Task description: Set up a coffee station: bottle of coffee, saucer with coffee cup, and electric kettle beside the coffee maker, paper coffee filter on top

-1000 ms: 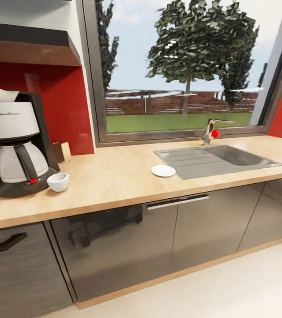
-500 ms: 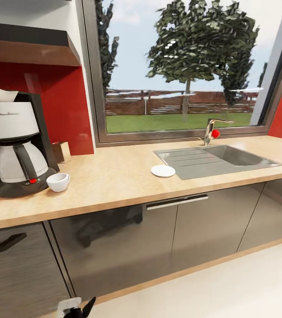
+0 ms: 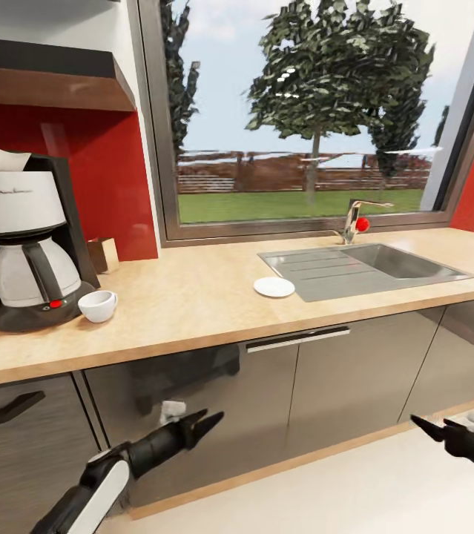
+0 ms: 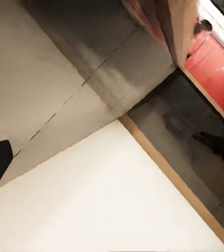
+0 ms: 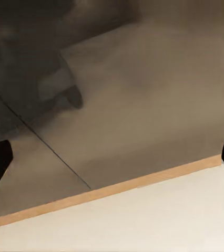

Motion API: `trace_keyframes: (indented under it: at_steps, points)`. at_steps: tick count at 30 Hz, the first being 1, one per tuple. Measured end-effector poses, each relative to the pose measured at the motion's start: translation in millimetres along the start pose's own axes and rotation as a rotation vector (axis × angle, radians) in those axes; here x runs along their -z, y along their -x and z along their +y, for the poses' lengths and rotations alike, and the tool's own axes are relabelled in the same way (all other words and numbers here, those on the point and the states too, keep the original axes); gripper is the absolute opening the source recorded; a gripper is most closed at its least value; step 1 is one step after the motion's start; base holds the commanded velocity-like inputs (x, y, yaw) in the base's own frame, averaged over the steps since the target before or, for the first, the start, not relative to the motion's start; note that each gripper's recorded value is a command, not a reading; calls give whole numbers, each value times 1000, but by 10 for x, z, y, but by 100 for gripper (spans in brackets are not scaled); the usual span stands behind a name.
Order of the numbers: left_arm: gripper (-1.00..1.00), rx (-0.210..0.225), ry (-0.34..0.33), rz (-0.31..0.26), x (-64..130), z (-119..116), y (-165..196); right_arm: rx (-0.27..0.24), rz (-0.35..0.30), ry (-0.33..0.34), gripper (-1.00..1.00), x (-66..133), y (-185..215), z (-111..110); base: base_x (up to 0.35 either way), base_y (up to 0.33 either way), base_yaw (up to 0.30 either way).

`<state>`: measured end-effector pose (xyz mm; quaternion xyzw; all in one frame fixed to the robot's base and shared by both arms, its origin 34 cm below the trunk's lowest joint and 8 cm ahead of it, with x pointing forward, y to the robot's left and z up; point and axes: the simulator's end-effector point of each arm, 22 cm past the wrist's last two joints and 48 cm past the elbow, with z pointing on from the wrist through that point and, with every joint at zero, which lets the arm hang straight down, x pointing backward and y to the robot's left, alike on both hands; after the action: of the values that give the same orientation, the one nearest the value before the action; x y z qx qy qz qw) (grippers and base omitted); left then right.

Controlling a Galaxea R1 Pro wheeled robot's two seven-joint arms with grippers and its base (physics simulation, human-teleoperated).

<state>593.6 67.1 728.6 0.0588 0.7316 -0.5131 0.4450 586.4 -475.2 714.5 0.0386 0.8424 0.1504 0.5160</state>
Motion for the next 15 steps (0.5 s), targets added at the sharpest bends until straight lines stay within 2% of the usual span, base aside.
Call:
trace_keyframes:
  at_steps: [1,2,4,9,12,15]
  points:
    - [100,-9,-26,3,-23,-129,61,4,-10,0,100,51,176,8,0,0,0]
    - [100,-25,-74,11,-54,-373,162,8,-30,1,100,128,501,26,0,0,0]
    - [100,-42,-119,20,-67,-612,261,15,-50,0,100,195,841,42,0,0,0]
    - [100,-55,-238,38,-92,-1276,468,-4,-129,11,100,391,1907,143,0,0,0]
    - [100,-40,-258,16,-105,-1391,580,-14,-165,20,100,463,2262,205,0,0,0]
    - [100,-8,-272,9,-124,-1470,714,-21,-204,35,100,524,2583,281,0,0,0]
